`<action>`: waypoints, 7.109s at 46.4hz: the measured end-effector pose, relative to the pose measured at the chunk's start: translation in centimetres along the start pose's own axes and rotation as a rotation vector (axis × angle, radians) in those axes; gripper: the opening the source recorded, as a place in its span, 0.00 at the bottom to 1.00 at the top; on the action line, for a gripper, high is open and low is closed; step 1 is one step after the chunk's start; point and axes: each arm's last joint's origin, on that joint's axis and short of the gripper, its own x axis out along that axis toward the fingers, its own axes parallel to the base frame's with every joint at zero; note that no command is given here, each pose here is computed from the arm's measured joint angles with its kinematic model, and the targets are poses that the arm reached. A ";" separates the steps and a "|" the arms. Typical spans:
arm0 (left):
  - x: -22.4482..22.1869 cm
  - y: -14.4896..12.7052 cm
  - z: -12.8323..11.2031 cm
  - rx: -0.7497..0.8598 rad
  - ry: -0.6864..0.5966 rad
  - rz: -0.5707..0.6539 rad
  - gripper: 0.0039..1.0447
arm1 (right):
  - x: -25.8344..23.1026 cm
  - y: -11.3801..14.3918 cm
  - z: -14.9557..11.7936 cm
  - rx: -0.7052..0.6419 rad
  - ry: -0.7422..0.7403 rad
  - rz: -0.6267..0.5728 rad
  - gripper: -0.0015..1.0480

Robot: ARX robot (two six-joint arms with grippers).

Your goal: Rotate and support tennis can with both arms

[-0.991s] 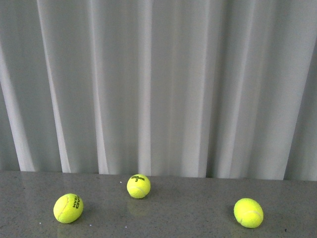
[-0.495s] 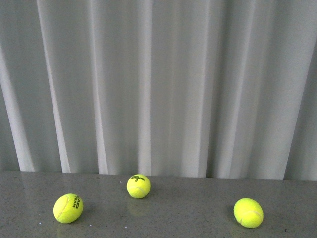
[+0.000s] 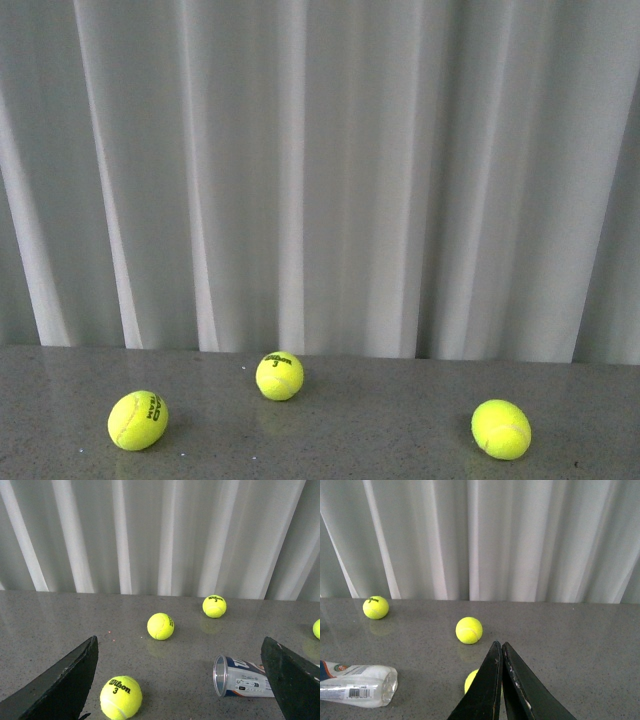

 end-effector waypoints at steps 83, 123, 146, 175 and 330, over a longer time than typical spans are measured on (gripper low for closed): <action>17.2 -1.9 -4.5 -0.361 0.680 -0.400 0.94 | 0.0 0.0 0.0 0.000 0.002 0.000 0.93; 23.1 -5.4 -11.7 -0.473 0.893 -0.585 0.94 | 0.0 0.0 0.0 0.000 0.002 0.000 0.93; 25.3 -6.9 -13.6 -0.665 0.964 -0.586 0.45 | 0.0 0.0 0.0 0.000 0.002 0.000 0.93; 23.3 -8.3 6.0 -0.193 0.780 -0.681 0.03 | 0.0 0.0 0.0 0.000 0.002 0.000 0.93; 7.3 -1.4 1.1 -0.003 0.029 -0.004 0.03 | 0.0 0.0 0.0 0.000 0.002 0.000 0.93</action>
